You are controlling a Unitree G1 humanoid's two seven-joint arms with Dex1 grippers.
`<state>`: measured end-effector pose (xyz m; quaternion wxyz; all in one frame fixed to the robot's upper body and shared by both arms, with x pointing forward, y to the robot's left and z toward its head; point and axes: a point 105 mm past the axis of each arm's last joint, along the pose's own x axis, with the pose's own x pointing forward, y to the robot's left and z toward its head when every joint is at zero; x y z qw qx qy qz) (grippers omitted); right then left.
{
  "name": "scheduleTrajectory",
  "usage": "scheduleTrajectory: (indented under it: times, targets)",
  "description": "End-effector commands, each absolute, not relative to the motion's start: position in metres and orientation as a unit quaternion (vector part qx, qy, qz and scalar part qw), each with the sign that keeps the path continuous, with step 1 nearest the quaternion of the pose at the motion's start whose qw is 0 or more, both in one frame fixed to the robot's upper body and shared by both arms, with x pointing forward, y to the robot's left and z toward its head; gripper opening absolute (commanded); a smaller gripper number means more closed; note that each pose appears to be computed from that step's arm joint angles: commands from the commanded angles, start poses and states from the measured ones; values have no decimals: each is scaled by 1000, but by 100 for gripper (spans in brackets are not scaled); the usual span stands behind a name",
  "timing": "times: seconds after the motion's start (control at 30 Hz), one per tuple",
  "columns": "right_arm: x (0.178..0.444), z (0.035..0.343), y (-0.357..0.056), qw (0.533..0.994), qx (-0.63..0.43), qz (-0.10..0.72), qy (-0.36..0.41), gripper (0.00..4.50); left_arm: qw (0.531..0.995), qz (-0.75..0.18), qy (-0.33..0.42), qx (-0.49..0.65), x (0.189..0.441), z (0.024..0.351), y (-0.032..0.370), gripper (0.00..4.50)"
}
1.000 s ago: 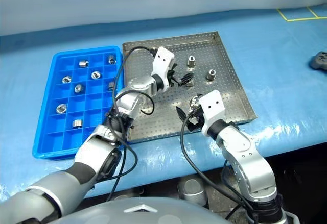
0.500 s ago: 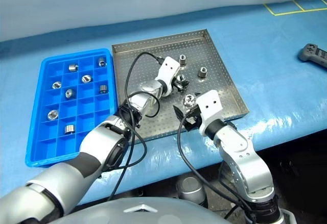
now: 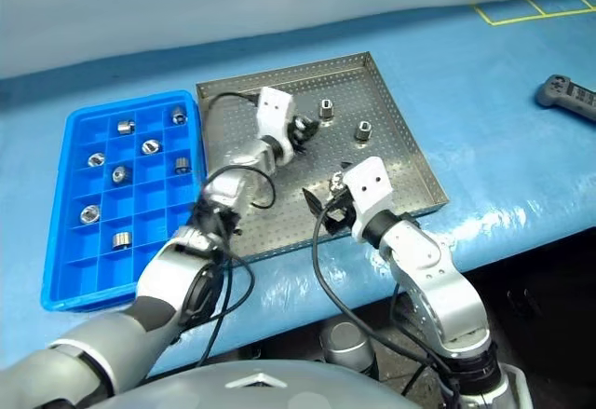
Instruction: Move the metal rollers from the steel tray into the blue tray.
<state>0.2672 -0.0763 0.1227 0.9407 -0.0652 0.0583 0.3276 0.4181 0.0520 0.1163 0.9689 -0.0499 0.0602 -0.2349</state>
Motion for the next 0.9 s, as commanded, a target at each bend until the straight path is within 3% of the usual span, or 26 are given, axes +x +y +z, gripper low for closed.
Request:
scheduleTrajectory:
  times: [0.03, 0.27, 0.5, 0.67, 0.9]
  targets:
    - [265, 139, -51, 922, -59, 382, 22, 450, 979, -194, -27, -58, 403, 167, 92, 170]
    - [260, 148, 0, 854, -56, 516, 6, 450, 994, -84, -62, 28, 329, 185, 188, 170]
    - [259, 143, 33, 807, -76, 585, 4, 450, 998, 25, -8, 59, 259, 157, 236, 170]
    - [252, 141, 47, 782, -75, 618, 1, 450, 996, 61, 52, 51, 229, 127, 240, 170]
    - [249, 139, 47, 780, -74, 622, 3, 450, 989, 97, 106, 34, 216, 98, 244, 170]
